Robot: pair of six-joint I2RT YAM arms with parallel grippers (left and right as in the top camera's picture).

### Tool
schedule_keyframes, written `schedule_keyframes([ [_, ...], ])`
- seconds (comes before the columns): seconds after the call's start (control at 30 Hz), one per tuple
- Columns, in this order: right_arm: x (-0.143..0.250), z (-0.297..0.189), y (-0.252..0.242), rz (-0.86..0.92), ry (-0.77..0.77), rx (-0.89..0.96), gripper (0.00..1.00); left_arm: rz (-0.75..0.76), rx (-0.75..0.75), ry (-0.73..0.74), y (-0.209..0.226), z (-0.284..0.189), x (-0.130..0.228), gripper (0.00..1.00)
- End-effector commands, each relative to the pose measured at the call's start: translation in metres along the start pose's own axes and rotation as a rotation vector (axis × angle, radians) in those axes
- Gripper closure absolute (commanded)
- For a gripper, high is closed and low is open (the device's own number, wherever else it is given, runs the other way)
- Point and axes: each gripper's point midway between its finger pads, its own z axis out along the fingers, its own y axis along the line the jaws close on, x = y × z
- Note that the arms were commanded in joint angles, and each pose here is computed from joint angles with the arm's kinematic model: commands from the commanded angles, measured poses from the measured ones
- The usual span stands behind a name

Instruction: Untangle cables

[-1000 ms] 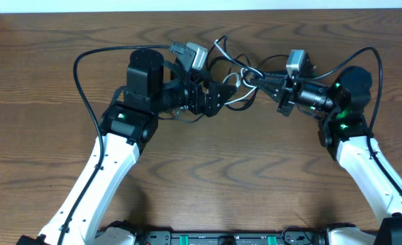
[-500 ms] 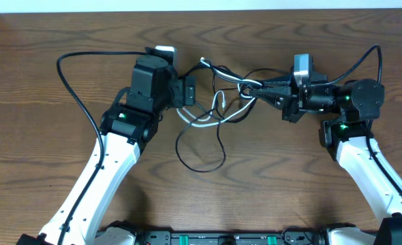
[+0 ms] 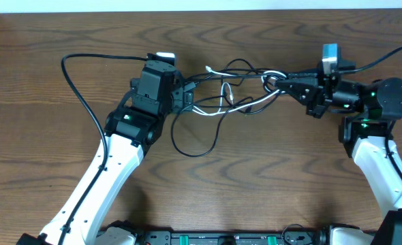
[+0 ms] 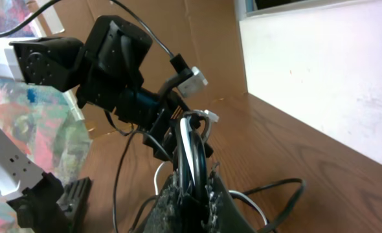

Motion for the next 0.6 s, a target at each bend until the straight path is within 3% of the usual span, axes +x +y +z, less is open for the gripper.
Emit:
schedule_keyframes([
  [0.0, -0.019, -0.027, -0.019, -0.007, -0.053, 0.124, 0.99, -0.034, -0.124, 0.013, 0.034, 0.002, 0.001, 0.02],
  [0.23, -0.019, -0.030, -0.021, -0.003, -0.054, 0.132, 0.98, -0.028, 0.126, 0.054, -0.010, 0.002, 0.007, 0.02],
  [0.57, -0.019, -0.030, -0.021, -0.002, -0.054, 0.132, 0.99, 0.190, 0.685, 0.010, -0.097, -0.035, 0.006, 0.02],
])
